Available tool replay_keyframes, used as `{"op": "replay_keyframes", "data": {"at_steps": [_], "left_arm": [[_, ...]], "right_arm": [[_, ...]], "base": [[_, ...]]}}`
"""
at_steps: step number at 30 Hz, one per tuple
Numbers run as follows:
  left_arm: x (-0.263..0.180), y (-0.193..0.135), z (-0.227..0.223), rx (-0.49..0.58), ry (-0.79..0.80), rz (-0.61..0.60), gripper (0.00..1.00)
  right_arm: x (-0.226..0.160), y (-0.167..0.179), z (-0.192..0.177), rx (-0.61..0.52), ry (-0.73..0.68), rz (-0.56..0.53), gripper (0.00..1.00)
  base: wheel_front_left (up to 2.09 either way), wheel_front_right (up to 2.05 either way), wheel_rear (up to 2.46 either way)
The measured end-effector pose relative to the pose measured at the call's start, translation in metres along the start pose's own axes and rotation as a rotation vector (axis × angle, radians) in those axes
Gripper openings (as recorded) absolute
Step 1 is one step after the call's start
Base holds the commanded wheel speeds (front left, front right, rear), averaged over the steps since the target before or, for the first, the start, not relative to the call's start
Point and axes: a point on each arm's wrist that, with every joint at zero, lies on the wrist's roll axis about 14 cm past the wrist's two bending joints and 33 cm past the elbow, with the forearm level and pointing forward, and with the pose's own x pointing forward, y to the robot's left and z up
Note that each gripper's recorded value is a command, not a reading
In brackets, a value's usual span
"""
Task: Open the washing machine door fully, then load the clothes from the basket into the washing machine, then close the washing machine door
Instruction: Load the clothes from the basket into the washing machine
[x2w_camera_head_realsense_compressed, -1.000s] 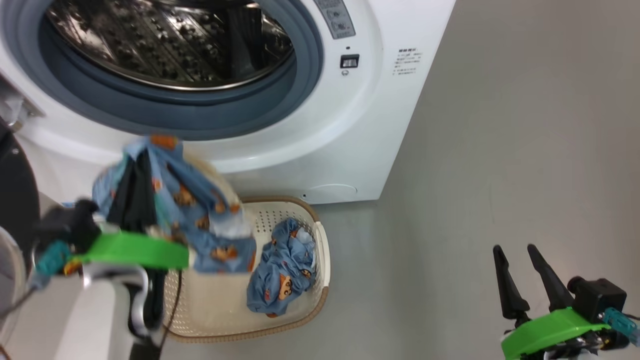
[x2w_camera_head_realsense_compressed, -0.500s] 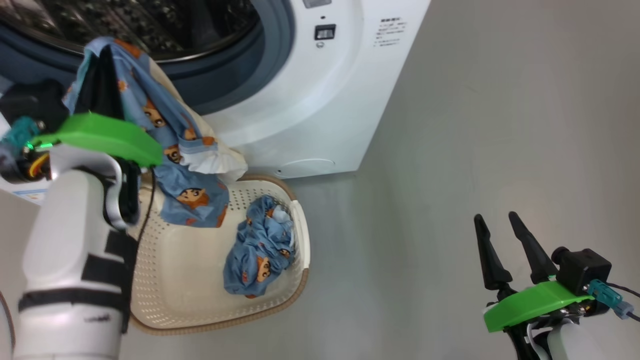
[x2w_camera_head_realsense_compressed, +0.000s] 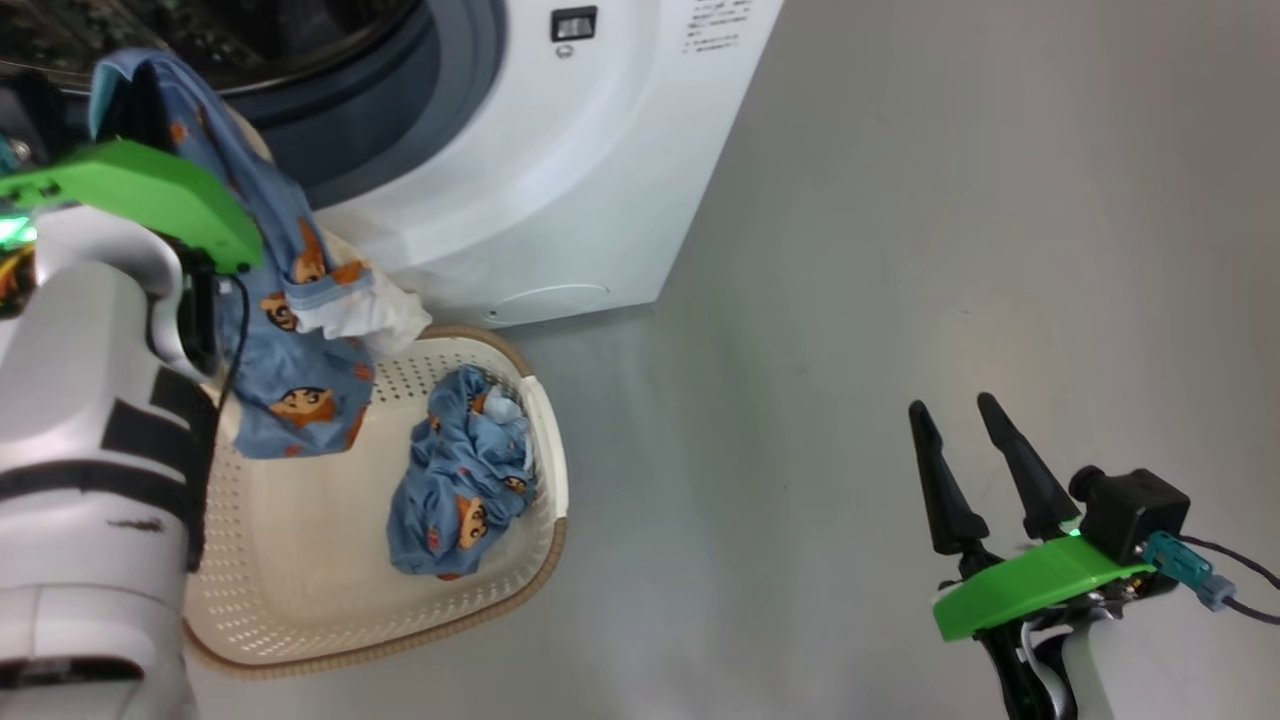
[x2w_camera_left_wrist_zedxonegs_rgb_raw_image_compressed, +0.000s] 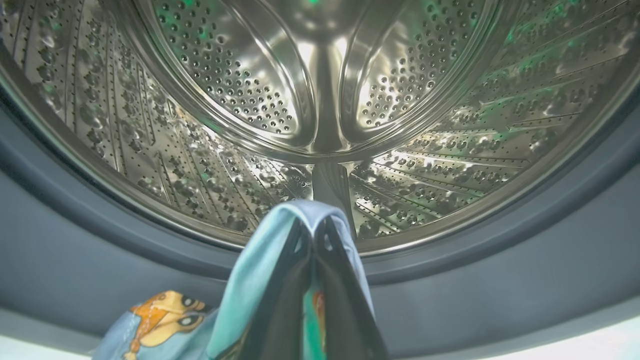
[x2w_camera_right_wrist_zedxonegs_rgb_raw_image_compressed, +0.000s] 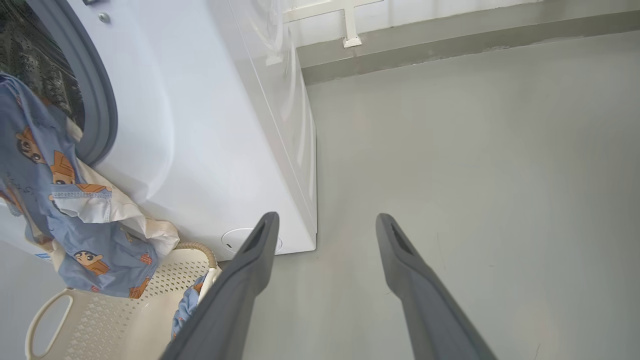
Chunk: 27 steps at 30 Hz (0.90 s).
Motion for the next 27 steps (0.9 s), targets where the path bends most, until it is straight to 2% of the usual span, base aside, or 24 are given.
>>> {"op": "replay_keyframes", "data": {"at_steps": [10, 14, 23, 25, 27], "left_arm": [[0.025, -0.001, -0.01, -0.008, 0.051, 0.004, 0.0], [0.039, 0.0, 0.012, -0.008, -0.014, 0.006, 0.0], [0.053, -0.004, 0.089, 0.013, -0.277, -0.011, 0.0], [0.053, -0.003, 0.086, 0.023, -0.276, -0.012, 0.0], [0.05, -0.002, 0.064, 0.028, -0.221, -0.014, 0.0]], "right_arm": [[0.0, -0.004, -0.001, -0.006, 0.006, -0.015, 1.0], [0.0, -0.008, -0.005, -0.007, 0.017, -0.027, 1.0], [0.005, -0.009, -0.009, -0.005, 0.027, -0.034, 1.0], [0.008, -0.008, -0.006, -0.006, 0.018, -0.031, 1.0], [0.009, -0.008, -0.006, -0.006, 0.017, -0.029, 1.0]], "base": [[0.0, 0.0, 0.0], [0.0, 0.0, 0.0], [0.0, 0.0, 0.0], [0.0, 0.0, 0.0], [0.0, 0.0, 0.0]]}}
